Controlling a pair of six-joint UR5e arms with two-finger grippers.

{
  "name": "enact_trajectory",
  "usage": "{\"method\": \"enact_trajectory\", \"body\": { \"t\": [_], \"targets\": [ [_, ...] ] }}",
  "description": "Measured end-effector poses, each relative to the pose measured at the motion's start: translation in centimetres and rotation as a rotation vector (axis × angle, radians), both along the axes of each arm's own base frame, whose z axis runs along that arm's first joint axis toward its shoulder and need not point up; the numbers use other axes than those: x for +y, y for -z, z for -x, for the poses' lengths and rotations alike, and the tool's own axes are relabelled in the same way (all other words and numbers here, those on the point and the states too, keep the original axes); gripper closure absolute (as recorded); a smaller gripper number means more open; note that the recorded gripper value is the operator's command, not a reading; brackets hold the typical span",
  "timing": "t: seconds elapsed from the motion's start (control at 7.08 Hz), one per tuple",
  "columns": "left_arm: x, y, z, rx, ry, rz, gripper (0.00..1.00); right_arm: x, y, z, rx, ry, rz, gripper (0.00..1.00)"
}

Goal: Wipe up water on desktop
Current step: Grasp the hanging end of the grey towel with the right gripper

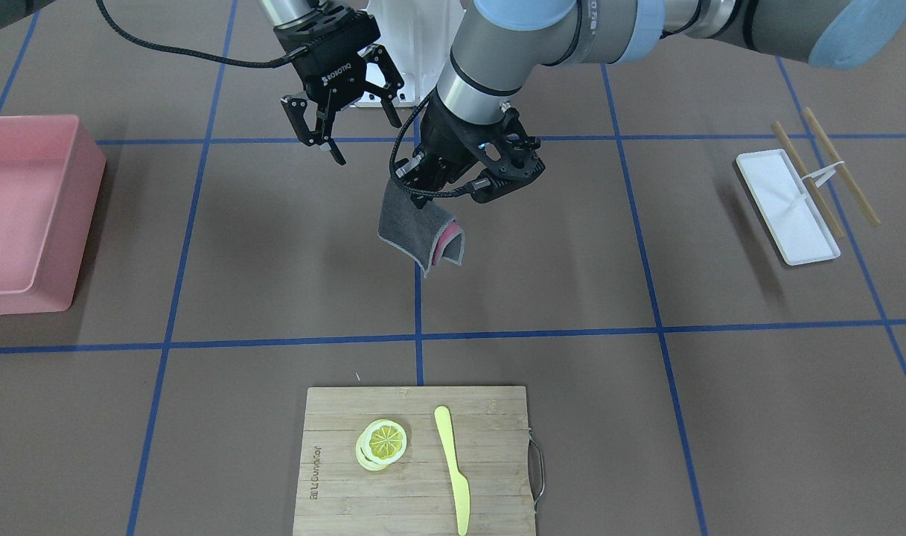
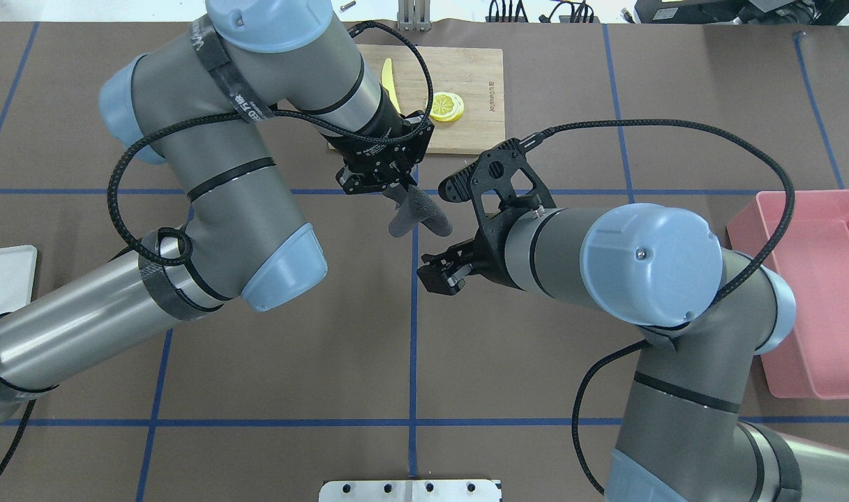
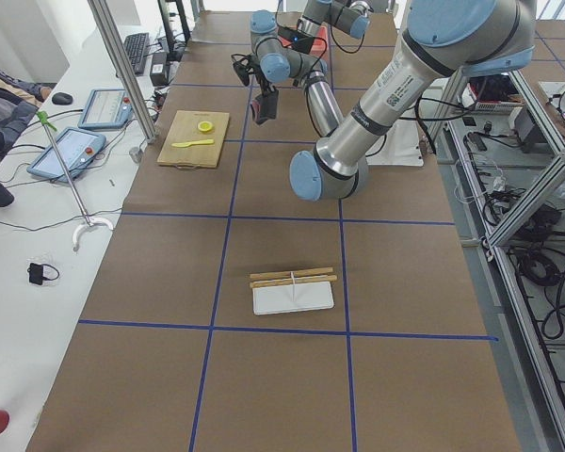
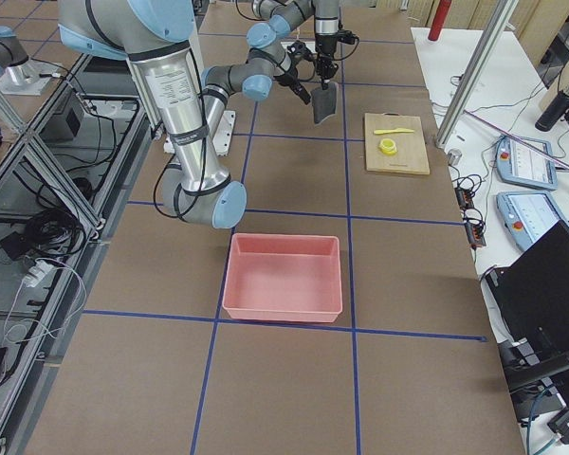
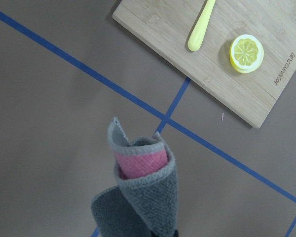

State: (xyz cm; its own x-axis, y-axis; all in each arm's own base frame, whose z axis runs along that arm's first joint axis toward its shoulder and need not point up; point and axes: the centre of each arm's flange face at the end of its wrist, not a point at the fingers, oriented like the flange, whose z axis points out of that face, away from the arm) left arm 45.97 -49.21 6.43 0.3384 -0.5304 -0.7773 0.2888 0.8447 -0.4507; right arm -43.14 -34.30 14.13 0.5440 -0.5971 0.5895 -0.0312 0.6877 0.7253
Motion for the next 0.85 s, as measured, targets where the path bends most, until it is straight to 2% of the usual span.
{"method": "enact_trajectory", "body": {
  "t": [0.14,0.71,0.85],
  "targets": [
    [0.5,0.4,-0.3,0.006,-0.004,0.002,1.0,0.4,-0.1,0.5,0.001,-0.008,-0.007,0.05],
    [3.6,1.1,-2.5,0.023,-0.054,0.011,1.0,0.7,-0.3,1.0,0.002,-0.014,-0.009,0.28],
    [4.0,1.4,-2.4,0.034,-0.055,0.018,1.0,0.8,-0.3,1.1,-0.001,-0.016,-0.012,0.29]
  ]
}}
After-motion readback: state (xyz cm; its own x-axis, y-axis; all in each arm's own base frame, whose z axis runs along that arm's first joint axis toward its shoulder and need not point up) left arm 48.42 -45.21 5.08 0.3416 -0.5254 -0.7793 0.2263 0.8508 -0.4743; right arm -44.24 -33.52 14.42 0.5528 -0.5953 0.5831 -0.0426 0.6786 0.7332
